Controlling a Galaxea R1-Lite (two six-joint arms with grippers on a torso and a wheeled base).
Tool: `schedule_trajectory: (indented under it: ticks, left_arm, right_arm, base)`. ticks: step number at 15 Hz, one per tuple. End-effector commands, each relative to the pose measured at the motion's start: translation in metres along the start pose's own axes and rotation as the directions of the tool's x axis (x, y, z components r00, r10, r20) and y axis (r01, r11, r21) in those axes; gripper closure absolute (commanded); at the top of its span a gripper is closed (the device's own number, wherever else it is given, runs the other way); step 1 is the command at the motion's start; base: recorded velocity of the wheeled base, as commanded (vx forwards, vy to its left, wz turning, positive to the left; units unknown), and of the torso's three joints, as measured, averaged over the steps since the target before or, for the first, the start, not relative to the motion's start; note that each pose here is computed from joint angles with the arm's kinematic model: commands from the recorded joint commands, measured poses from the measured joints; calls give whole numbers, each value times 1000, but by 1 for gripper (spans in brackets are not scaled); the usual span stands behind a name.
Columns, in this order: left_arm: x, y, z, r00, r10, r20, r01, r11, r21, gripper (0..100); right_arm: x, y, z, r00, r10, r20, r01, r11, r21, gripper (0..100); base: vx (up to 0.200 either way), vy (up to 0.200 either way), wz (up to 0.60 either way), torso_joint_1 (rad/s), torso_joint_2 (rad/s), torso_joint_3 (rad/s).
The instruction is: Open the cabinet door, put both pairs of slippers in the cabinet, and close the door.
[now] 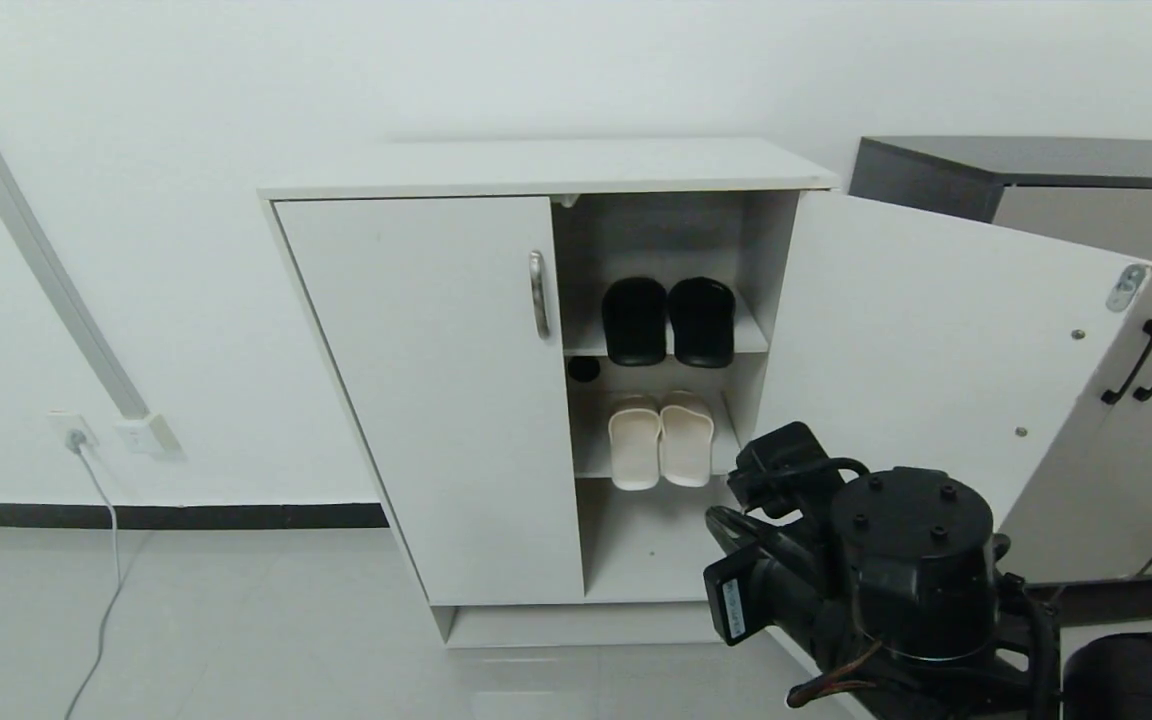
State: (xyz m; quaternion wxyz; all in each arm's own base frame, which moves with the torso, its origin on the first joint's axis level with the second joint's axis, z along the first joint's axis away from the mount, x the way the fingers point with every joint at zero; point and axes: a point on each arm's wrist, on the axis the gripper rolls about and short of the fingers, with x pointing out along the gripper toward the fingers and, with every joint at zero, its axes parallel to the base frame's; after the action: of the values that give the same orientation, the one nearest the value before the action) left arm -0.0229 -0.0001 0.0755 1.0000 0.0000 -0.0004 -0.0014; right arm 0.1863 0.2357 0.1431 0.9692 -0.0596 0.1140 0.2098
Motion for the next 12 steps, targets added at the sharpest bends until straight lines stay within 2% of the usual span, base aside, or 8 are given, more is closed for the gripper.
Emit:
schedule_trajectory:
  ticks: [1, 12]
  left_arm:
    - [0, 0, 0, 1000, 0, -2, 0, 1000, 0, 100]
    - [0, 0, 0, 1000, 0, -2, 0, 1000, 0, 100]
  right_arm:
    - [1, 0, -1, 1000, -3, -3, 3, 1000, -1, 100]
    - [2, 0, -4, 1000, -3, -14, 3, 1000, -7, 100]
  base:
    - [0, 0, 0, 32, -481, -364]
    - [0, 0, 0, 130, -466, -336]
